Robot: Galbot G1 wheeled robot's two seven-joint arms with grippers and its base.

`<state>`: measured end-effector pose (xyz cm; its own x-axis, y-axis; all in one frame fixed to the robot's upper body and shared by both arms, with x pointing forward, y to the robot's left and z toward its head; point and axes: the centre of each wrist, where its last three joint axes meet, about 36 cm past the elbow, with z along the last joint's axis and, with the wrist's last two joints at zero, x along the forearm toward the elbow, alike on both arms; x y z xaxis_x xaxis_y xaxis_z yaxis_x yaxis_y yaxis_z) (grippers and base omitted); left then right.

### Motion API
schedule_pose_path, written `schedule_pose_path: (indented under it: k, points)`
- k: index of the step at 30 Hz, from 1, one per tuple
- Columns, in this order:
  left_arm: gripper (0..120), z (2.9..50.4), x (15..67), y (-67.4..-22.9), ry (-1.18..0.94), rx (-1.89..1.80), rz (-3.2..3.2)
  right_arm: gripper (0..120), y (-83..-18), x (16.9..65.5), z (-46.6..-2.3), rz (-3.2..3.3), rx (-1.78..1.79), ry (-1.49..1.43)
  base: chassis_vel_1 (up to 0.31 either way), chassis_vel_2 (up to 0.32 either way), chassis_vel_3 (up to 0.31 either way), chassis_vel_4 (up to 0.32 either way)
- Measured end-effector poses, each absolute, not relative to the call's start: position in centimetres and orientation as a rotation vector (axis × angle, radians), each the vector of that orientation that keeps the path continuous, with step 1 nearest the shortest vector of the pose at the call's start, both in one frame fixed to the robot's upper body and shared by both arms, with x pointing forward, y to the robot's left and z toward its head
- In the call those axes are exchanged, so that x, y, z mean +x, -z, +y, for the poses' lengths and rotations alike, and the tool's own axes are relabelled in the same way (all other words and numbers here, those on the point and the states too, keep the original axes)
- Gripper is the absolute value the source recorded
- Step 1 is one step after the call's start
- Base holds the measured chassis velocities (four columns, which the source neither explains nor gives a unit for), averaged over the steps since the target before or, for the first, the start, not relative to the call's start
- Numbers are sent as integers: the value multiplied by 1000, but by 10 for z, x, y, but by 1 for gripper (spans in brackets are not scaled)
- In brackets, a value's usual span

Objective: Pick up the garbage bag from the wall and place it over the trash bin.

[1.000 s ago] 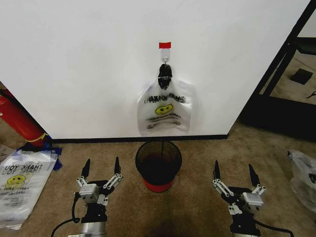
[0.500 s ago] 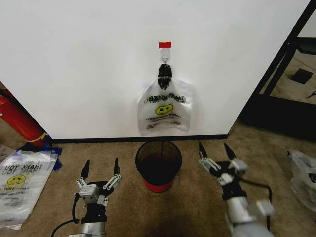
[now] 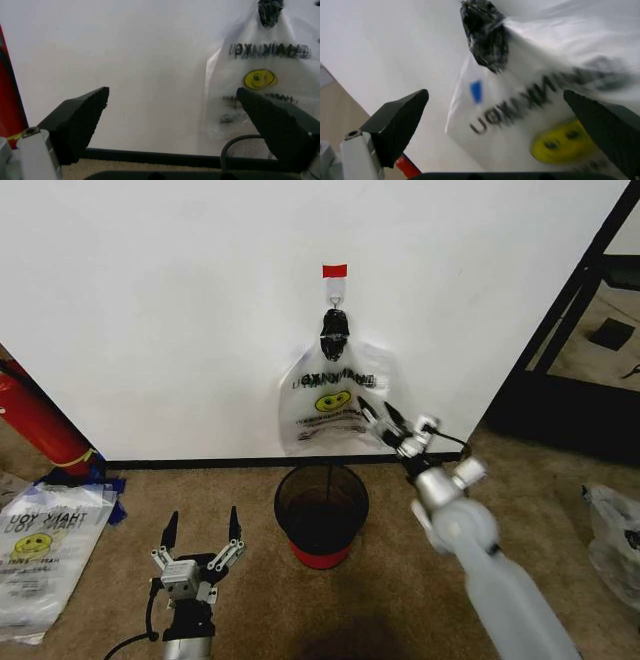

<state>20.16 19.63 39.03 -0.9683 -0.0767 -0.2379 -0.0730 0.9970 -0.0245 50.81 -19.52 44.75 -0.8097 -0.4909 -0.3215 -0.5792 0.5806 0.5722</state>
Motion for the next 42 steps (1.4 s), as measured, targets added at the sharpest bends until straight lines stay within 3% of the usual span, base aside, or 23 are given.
schedule_pose_path:
  k: [4, 10, 28, 32, 35, 36, 39, 42]
  points:
    - [100, 197, 199, -395, 11, -117, 2890, 100, -451, 554, -177, 2645, -965, -1087, 0, 0, 0, 0]
    - [100, 201, 196, -396, -5, -128, 2884, 100, -454, 581, -166, 2614, -1013, -1104, 0, 0, 0, 0]
    - [100, 205, 197, -404, -3, -143, 2863, 97, -475, 592, -151, 2554, -1036, -1105, 0, 0, 0, 0]
    - [100, 204, 197, -404, 1, -143, 2864, 79, -477, 590, -152, 2554, -1024, -1105, 0, 0, 0, 0]
    - [100, 203, 197, -403, 0, -143, 2866, 73, -476, 589, -153, 2556, -1018, -1105, 0, 0, 0, 0]
    - [100, 203, 197, -403, 1, -142, 2864, 60, -477, 589, -155, 2560, -1009, -1103, 0, 0, 0, 0]
    - [100, 203, 198, -404, 2, -142, 2861, 46, -479, 590, -156, 2568, -998, -1099, 0, 0, 0, 0]
    - [100, 203, 198, -404, 2, -144, 2861, 39, -479, 590, -157, 2572, -993, -1099, 0, 0, 0, 0]
